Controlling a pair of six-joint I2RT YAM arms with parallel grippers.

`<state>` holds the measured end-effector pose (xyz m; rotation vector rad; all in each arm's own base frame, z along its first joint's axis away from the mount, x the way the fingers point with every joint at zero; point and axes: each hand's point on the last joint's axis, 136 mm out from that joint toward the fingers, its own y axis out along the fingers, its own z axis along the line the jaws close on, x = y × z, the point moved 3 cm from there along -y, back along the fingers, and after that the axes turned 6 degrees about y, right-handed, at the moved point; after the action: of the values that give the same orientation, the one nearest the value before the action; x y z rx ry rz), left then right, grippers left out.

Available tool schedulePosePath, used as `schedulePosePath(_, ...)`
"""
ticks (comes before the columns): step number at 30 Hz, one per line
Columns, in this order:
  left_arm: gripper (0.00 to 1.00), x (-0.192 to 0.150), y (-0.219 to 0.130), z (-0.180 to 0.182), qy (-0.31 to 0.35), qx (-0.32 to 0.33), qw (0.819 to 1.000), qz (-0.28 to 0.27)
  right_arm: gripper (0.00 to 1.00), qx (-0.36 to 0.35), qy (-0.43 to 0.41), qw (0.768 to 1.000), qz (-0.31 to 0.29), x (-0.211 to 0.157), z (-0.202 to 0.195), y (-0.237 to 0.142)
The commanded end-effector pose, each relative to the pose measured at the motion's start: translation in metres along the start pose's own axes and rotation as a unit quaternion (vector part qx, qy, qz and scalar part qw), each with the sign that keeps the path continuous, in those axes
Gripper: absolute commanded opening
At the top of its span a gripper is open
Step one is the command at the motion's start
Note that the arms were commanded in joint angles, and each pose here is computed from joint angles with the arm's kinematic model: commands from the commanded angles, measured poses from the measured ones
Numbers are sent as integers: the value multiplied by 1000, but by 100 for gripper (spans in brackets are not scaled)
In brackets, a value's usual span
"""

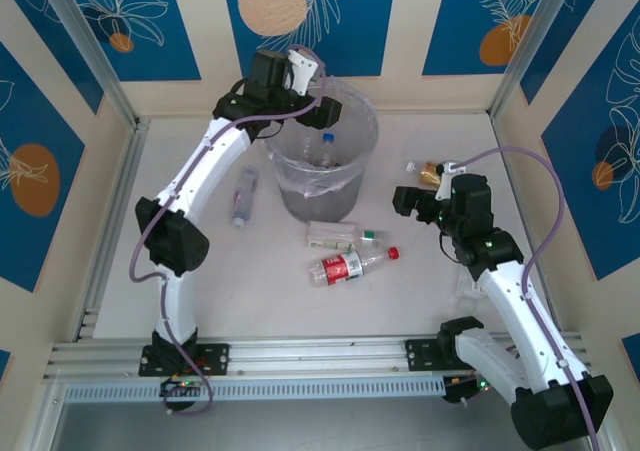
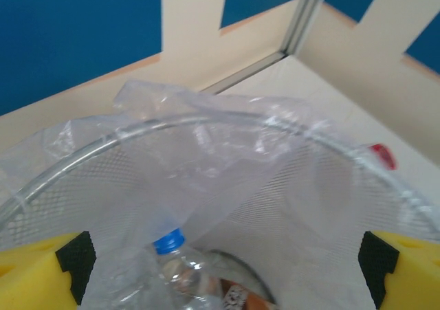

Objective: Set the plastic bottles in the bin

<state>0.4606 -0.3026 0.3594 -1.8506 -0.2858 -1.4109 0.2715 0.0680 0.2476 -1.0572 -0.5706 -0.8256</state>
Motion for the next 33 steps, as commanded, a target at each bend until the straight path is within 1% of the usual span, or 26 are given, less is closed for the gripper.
schedulePosePath(1, 99, 33, -40, -30, -18, -56, 996, -62, 100, 17, 25, 999, 40, -14, 2, 7)
schedulePosePath(3, 99, 34, -51, -33, -31, -57, 995, -73, 100, 10, 48, 997, 60, -20, 0, 9)
schedulePosePath(6, 99, 27, -70, -36, -58, -49, 993, -86, 100, -45, 109, 989, 88, -34, -16, 9)
schedulePosePath(8, 99, 18, -83, -41, -72, -50, 991, -96, 100, -73, 155, 979, 107, -46, -24, 8)
schedulePosePath(11, 99, 4, -102, -43, -88, -34, 990, -101, 99, -80, 210, 965, 133, -61, -26, 8)
schedulePosePath(13, 99, -4, -116, -42, -92, -14, 990, -106, 99, -79, 242, 955, 151, -71, -25, 9)
schedulePosePath(15, 99, -12, -129, -38, -104, 10, 988, -113, 100, -88, 282, 940, 172, -82, -26, 10)
schedulePosePath(17, 99, -23, -141, -40, -111, 20, 987, -117, 100, -77, 327, 921, 198, -92, -17, 10)
schedulePosePath(19, 99, -39, -154, -38, -122, 42, 984, -123, 99, -66, 353, 910, 209, -102, -9, 11)
schedulePosePath(24, 99, -78, -195, -26, -132, 127, 970, -162, 100, -112, 373, 896, 213, -131, -15, 11)
schedulePosePath(27, 100, -103, -205, -20, -122, 165, 967, -153, 100, -121, 389, 885, 226, -144, -15, 14)
schedulePosePath(28, 99, -113, -206, -17, -119, 180, 966, -141, 100, -124, 393, 882, 229, -148, -15, 16)
schedulePosePath(31, 100, -140, -209, -4, -132, 237, 957, -99, 100, -130, 412, 873, 226, -153, -16, 21)
schedulePosePath(33, 99, -154, -207, -2, -135, 244, 957, -77, 100, -131, 427, 866, 226, -156, -15, 25)
